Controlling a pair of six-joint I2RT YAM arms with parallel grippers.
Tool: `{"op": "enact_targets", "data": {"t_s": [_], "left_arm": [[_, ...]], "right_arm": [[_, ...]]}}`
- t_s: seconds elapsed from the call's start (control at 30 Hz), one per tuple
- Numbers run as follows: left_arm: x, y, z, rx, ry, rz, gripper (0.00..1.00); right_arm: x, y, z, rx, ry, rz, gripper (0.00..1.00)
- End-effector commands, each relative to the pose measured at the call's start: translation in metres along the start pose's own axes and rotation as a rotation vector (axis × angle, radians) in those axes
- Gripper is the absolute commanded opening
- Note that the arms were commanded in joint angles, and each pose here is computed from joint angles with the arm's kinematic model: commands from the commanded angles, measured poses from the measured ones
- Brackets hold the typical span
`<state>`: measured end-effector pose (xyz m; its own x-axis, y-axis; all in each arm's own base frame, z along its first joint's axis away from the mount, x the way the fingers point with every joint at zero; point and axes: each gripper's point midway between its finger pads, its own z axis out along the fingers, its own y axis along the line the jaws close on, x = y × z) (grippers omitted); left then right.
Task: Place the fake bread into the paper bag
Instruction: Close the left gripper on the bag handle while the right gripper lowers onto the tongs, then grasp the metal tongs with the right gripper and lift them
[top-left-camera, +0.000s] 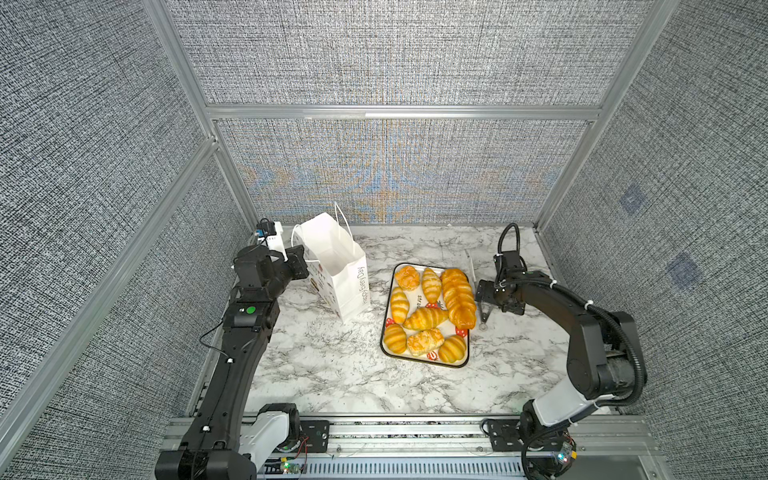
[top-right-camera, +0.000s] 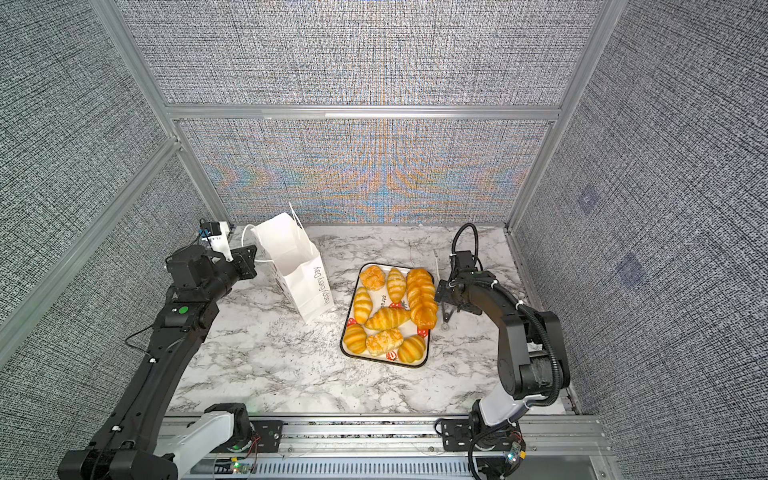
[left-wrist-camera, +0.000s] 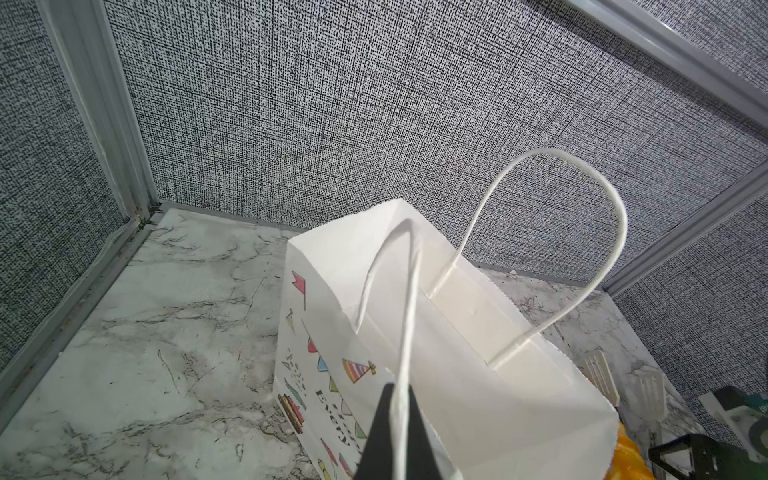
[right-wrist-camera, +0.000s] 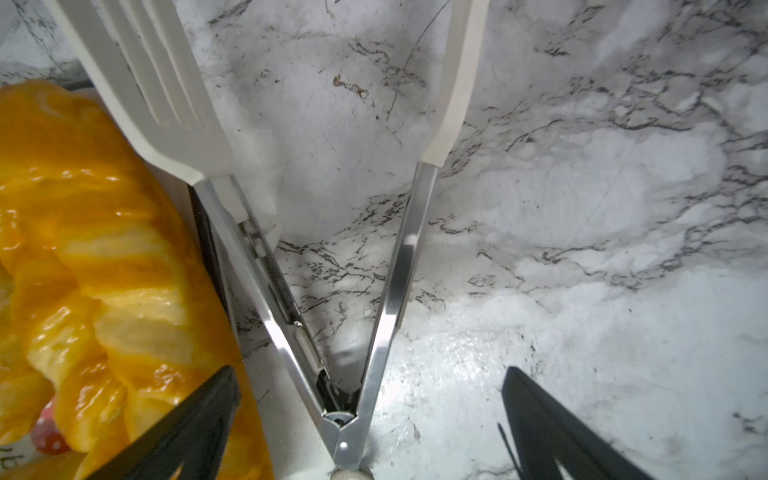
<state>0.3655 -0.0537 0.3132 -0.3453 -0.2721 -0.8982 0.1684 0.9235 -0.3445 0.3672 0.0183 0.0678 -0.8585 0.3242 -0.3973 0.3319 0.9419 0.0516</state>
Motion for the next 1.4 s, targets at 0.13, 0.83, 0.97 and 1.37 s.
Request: {"op": "enact_targets", "data": {"t_s": [0.13, 0.83, 0.97, 1.37], "left_arm": [[-0.005, 0.0, 0.0, 0.011, -0.024, -0.004, 0.0], [-0.005, 0.005, -0.001, 0.0, -0.028, -0.014, 0.0], [-0.003, 0.006, 0.0, 0.0, -0.024, -0.02, 0.0], [-0.002, 0.008, 0.0, -0.002, -0.023, -0.026, 0.0]], "right_arm": [[-0.006, 0.002, 0.009, -0.016, 0.01, -0.007, 0.99], [-0.017, 0.008, 0.025, -0.017, 0.033, -0.013, 0.99], [-0.016, 0.006, 0.028, -0.011, 0.039, -0.013, 0.97], [-0.014, -0.005, 0.031, 0.037, 0.04, -0.003, 0.96]]}}
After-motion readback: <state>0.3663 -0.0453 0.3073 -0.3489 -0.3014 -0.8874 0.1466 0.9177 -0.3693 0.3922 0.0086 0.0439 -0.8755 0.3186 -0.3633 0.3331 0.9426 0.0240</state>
